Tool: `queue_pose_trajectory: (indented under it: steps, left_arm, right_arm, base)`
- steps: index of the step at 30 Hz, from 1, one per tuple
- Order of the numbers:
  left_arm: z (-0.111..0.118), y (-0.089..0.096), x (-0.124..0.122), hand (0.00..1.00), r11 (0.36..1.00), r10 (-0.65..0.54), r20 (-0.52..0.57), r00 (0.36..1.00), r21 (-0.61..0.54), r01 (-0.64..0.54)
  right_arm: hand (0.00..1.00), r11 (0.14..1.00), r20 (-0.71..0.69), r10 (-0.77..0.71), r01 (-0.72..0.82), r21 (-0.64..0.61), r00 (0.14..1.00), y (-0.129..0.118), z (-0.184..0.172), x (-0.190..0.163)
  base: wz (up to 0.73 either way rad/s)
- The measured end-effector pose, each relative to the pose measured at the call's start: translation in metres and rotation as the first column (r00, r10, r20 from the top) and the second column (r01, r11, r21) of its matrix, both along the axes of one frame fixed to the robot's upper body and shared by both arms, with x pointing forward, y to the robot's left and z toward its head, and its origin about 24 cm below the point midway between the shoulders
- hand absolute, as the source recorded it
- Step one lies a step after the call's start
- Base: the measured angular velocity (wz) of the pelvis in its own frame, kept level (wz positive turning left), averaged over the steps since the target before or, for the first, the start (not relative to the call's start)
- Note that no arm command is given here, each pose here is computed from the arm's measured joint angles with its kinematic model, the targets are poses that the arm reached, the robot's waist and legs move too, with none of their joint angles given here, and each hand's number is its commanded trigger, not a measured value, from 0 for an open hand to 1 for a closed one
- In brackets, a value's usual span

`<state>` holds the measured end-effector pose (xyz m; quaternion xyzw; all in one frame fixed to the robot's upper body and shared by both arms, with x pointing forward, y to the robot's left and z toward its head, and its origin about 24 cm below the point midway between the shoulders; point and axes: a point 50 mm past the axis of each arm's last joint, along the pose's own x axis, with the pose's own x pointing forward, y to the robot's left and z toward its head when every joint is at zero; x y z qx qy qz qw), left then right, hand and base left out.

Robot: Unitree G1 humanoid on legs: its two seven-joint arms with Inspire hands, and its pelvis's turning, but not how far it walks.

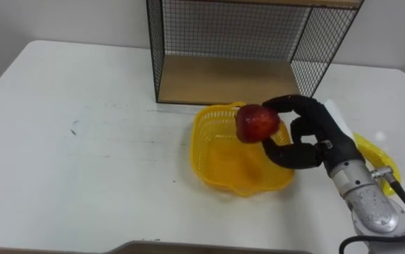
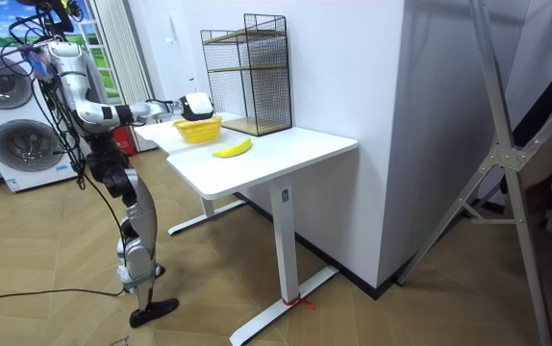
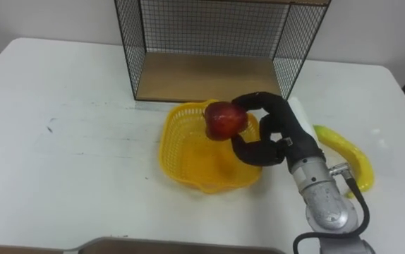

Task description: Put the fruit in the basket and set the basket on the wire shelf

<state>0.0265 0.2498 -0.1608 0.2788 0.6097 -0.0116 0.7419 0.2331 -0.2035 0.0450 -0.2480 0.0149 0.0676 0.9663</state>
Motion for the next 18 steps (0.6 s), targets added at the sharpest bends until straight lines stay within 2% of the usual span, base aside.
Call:
queue_pose_trajectory:
  steps: [18]
  left_arm:
    - [0.0, -0.0016, 0.0033, 0.0, 0.999, -0.042, 0.009, 0.999, -0.006, 0.042]
  right_arm:
    - [0.0, 1.0, 0.034, 0.025, -0.025, -0.002, 0.999, 0.0052, 0.0081, 0.0003]
  base:
    - [0.0]
